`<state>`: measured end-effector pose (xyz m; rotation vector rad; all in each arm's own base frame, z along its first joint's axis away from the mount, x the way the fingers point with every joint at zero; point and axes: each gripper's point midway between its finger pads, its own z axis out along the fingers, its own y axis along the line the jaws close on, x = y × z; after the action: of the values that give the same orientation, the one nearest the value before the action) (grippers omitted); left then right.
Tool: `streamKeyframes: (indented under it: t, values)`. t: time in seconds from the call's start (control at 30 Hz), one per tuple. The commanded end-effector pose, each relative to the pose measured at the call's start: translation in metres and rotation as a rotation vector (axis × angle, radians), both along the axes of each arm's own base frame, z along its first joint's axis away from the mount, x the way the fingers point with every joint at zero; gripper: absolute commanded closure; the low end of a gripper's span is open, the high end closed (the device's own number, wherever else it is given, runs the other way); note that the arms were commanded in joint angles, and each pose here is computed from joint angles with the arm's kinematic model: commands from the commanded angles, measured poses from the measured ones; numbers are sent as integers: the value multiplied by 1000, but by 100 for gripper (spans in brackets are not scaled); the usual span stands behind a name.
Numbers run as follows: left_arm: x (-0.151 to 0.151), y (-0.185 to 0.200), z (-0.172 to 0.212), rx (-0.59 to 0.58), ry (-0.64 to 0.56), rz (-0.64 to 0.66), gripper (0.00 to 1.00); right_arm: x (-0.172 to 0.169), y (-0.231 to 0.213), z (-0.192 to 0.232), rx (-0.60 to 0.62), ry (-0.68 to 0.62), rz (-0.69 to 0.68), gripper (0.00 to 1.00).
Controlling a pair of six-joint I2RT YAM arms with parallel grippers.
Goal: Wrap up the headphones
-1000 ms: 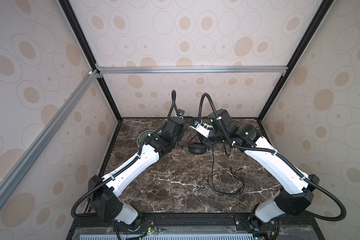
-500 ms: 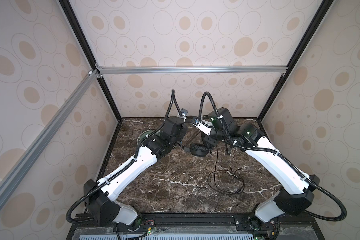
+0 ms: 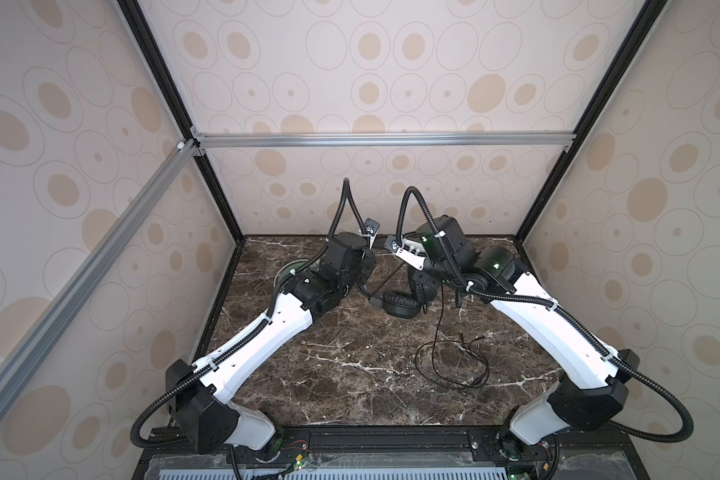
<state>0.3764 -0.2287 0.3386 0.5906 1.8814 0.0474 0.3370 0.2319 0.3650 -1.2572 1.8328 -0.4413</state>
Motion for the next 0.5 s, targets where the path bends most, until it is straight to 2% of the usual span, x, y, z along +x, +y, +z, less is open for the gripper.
streamKeyframes:
  t: [0.0,0.27,0.47]
  values:
    - [-15,3,-2,46,28,-66,100,8,-21,31,-4,-124,-76,96]
    - [-22,0,-2,43,36,-108,100,11,-26,28,-24,-146,-73,93]
    - [-22,1,1,60,35,-111,100,15,-27,27,-114,-172,-38,92]
